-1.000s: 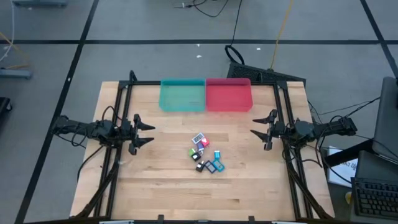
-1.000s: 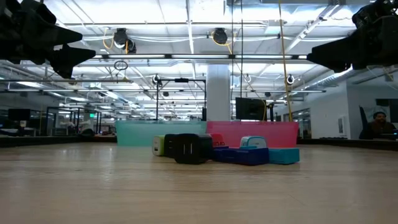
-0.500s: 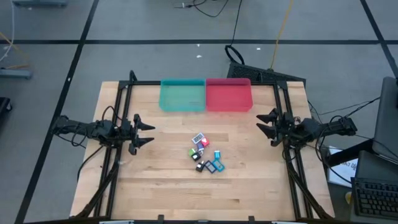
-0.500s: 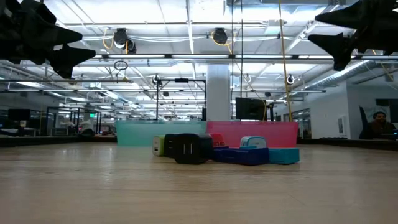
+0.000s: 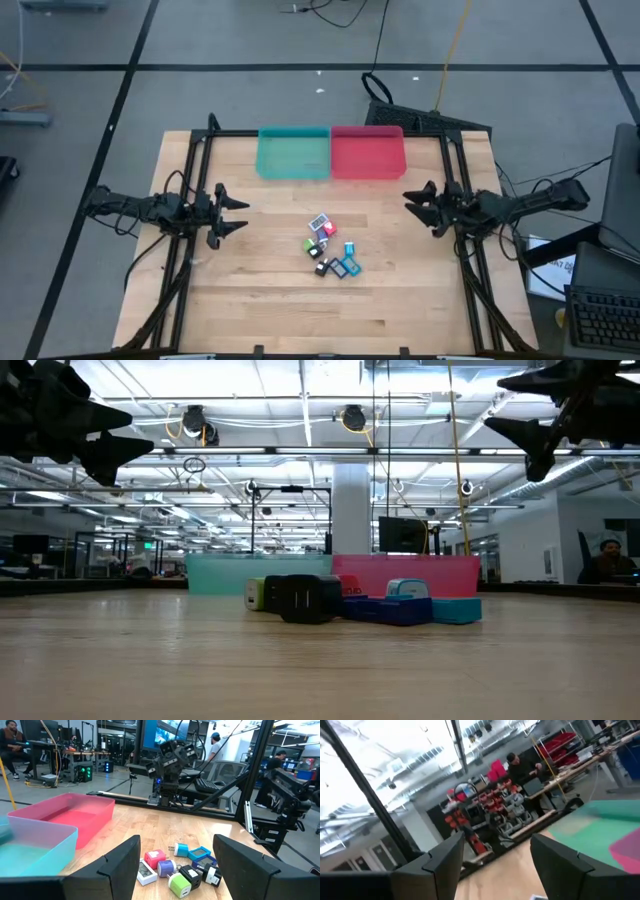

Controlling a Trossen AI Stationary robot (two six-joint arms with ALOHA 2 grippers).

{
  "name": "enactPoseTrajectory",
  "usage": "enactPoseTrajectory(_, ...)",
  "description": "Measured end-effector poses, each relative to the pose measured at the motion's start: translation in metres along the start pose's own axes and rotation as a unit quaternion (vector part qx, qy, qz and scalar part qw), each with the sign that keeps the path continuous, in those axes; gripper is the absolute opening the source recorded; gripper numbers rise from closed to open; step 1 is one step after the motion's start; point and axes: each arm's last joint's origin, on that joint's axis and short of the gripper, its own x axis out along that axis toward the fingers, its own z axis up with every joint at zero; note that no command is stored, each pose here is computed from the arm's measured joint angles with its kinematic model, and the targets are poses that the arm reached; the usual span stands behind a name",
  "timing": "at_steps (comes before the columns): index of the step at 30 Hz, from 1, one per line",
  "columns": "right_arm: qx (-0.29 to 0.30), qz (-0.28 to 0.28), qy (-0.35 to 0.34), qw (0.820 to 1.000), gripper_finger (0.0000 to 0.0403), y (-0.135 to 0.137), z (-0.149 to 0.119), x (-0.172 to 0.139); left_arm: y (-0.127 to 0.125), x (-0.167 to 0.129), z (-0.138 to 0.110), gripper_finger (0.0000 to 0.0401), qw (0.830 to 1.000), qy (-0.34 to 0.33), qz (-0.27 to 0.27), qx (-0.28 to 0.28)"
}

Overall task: Sort charging adapters and watches
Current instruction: Put the light blue charging adapter in the red bin

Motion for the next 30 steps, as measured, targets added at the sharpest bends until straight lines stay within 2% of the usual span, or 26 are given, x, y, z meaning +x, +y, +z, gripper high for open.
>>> enactPoseTrajectory(5, -0.018, -0.003, 0.024, 1.000, 0.0222, 0.002, -0.012, 0.013, 0.000, 0.000, 0.000, 0.0253, 1.000, 0.000, 0.000, 0.000)
enactPoseTrajectory(8, -0.068, -0.010, 0.067, 0.995, 0.0222, 0.002, -0.027, 0.021, 0.000, 0.000, 0.000, 0.0253, 1.000, 0.000, 0.000, 0.000)
enactPoseTrajectory(13, -0.161, -0.003, 0.110, 0.981, 0.0222, 0.021, -0.035, 0.053, 0.000, 0.000, 0.000, 0.0253, 1.000, 0.000, 0.000, 0.000)
enactPoseTrajectory(17, -0.264, 0.004, 0.175, 0.948, 0.0222, 0.032, -0.056, 0.076, 0.000, 0.000, 0.000, 0.0253, 1.000, 0.000, 0.000, 0.000)
enactPoseTrajectory(20, -0.311, 0.011, 0.227, 0.923, 0.0222, 0.042, -0.074, 0.094, 0.000, 0.000, 0.000, 0.0253, 1.000, 0.000, 0.000, 0.000)
enactPoseTrajectory(24, -0.327, -0.012, 0.302, 0.895, 0.0233, 0.053, -0.089, 0.122, 0.000, 0.000, 0.000, 0.0253, 1.000, 0.000, 0.000, 0.000)
enactPoseTrajectory(30, -0.325, -0.065, 0.427, 0.841, 0.0270, 0.064, -0.098, 0.150, 0.000, 0.000, 0.000, 0.0253, 1.000, 0.000, 0.000, 0.000)
